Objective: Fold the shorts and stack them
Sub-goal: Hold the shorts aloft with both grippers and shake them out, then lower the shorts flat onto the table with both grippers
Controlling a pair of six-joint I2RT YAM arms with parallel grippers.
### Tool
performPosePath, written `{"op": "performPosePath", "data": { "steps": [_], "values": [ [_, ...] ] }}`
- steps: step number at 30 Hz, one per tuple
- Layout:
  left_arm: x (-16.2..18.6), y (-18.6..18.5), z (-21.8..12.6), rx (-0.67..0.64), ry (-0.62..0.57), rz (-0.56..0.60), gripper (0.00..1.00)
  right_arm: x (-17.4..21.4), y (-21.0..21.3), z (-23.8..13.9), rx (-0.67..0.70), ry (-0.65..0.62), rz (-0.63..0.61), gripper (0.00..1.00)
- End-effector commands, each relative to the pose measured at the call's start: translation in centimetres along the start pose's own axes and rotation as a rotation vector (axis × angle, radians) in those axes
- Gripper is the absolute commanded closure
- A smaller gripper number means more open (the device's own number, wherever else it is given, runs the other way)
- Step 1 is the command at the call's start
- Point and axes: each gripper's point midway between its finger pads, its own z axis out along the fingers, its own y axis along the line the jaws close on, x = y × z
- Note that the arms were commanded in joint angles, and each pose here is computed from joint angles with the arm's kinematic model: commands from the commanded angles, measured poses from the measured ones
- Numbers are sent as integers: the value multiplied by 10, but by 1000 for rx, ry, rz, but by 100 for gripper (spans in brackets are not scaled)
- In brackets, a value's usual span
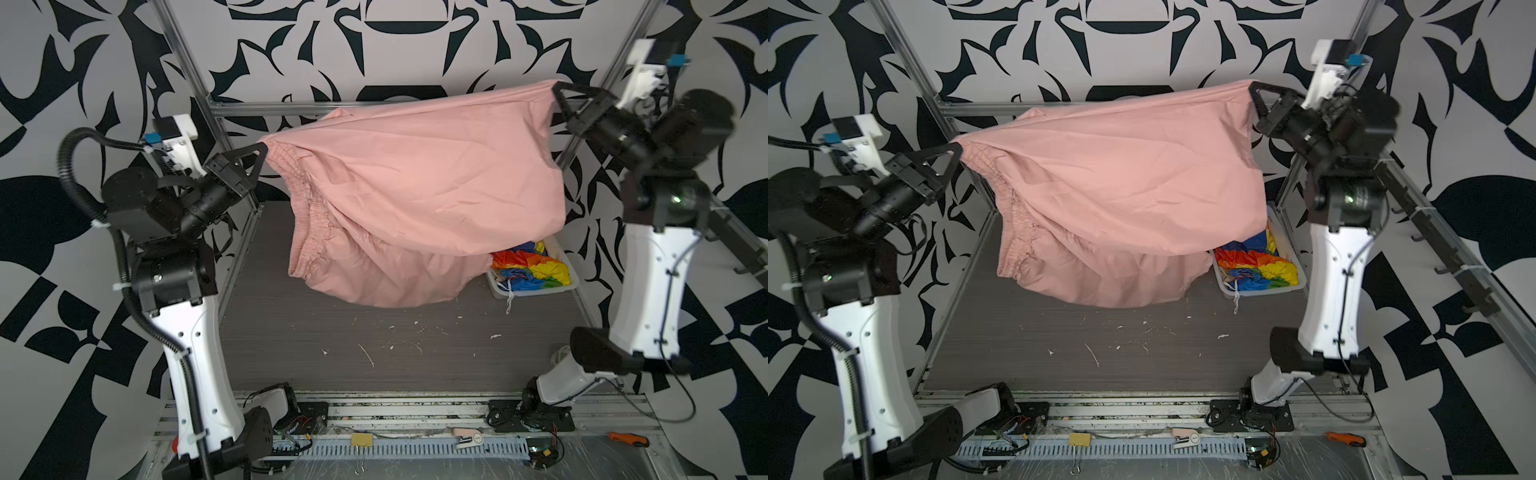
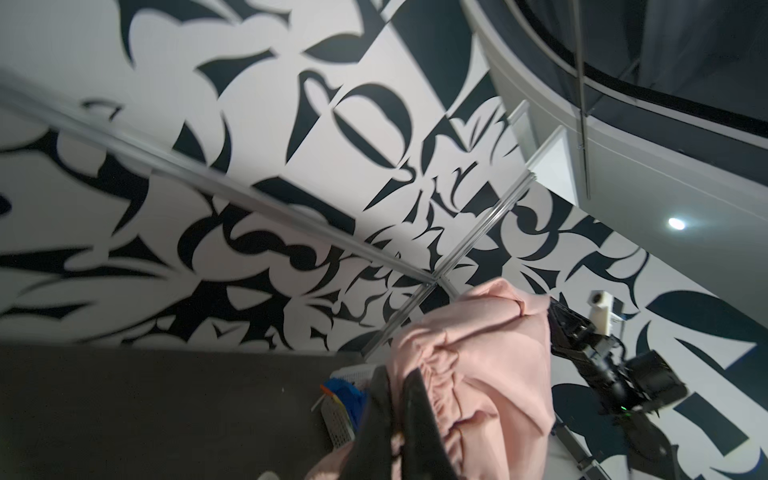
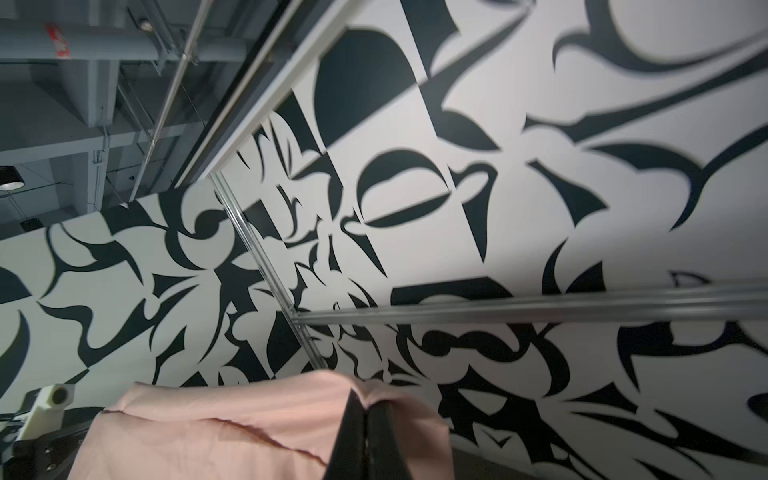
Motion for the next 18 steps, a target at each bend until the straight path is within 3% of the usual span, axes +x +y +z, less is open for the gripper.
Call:
{"op": "performPosePath", "data": {
  "steps": [1, 6, 11, 14, 16, 17, 18],
  "values": [
    [33, 180, 33, -286, 55, -347, 100, 103, -160, 64, 307, 229, 233, 100],
    [110, 304, 40, -462, 182, -524, 100, 236, -237, 103, 449, 473, 260, 100],
    [168, 381, 45, -594, 292, -596, 100, 331, -265, 120, 507, 634, 248, 100],
    [183, 406, 52, -611, 334, -631, 95, 368, -268, 124, 525, 711, 215, 100],
    [180, 397, 61, -565, 353, -628, 77, 377, -268, 124, 525, 735, 206, 100],
    [178, 387, 66, -547, 359, -603, 57, 377, -267, 123, 525, 737, 202, 100],
    [174, 375, 69, -546, 366, -560, 29, 373, -266, 122, 527, 732, 192, 98]
  ]
}}
